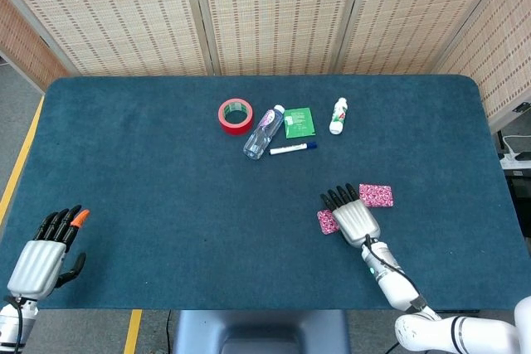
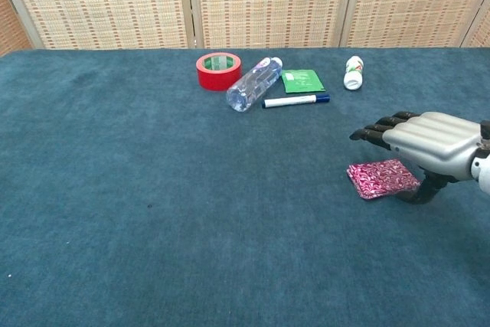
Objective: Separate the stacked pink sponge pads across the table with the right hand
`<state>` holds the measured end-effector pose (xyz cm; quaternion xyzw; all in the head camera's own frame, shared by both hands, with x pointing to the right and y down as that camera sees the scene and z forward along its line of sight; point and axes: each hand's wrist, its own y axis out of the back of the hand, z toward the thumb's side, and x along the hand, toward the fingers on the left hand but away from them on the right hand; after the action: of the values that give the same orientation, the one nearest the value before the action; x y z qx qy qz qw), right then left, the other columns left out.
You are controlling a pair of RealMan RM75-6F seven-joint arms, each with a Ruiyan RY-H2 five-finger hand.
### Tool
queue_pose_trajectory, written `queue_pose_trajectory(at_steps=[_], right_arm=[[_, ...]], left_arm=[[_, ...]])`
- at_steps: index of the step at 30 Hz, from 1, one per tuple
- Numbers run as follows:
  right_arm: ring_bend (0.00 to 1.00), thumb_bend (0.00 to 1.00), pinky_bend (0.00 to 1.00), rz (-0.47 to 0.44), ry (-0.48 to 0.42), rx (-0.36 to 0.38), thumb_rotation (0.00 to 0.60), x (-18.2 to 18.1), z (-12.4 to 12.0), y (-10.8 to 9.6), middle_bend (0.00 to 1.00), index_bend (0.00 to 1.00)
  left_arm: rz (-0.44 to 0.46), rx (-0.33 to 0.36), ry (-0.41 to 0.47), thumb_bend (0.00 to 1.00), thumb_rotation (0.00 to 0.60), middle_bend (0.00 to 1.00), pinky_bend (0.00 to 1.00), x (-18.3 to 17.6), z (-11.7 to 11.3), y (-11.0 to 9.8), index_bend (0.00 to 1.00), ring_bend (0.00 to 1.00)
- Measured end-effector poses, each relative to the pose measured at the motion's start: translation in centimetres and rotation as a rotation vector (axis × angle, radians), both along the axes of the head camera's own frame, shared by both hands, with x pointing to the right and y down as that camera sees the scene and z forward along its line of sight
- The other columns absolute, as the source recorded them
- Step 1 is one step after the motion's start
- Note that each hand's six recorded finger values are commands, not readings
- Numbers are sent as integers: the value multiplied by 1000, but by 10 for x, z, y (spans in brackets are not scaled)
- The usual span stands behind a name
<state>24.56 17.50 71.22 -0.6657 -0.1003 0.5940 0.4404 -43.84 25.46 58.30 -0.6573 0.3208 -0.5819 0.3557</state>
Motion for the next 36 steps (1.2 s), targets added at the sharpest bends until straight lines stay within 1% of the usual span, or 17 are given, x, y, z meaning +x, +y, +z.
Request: queue_pose_trajectory(at_steps=[6, 10, 16, 18, 23, 32, 36], right_arm=[[0, 242, 0, 44, 8, 38, 600, 19, -9, -12, 50, 0], [0, 242, 0, 109, 25, 65, 600, 43, -14, -28, 51, 0], [0, 243, 0, 176, 70, 70, 600, 78, -10, -45, 44, 0], [0, 243, 0, 189, 83, 60, 600, 85, -7, -46, 43, 5], [0, 242, 0, 211, 108, 27, 600, 98, 6, -46, 74, 61], [0, 243, 0, 214, 106, 2, 600, 96, 19, -41, 159, 182], [0, 242, 0, 213, 101, 2, 600, 94, 20, -41, 168, 196]], left_arm=[[-4, 0, -2, 448, 600, 0, 99, 0, 0, 0, 0, 0], [0, -7, -5, 448, 600, 0, 99, 1, 2, 0, 0, 0], [0, -9, -6, 449, 600, 0, 99, 1, 2, 0, 0, 0], [-4, -6, -8, 448, 600, 0, 99, 1, 2, 0, 0, 0], [0, -10, -12, 448, 600, 0, 99, 2, 3, 0, 0, 0], [0, -12, -9, 448, 600, 0, 99, 1, 3, 0, 0, 0], [1, -12, -9, 447, 600, 0, 100, 1, 4, 0, 0, 0]])
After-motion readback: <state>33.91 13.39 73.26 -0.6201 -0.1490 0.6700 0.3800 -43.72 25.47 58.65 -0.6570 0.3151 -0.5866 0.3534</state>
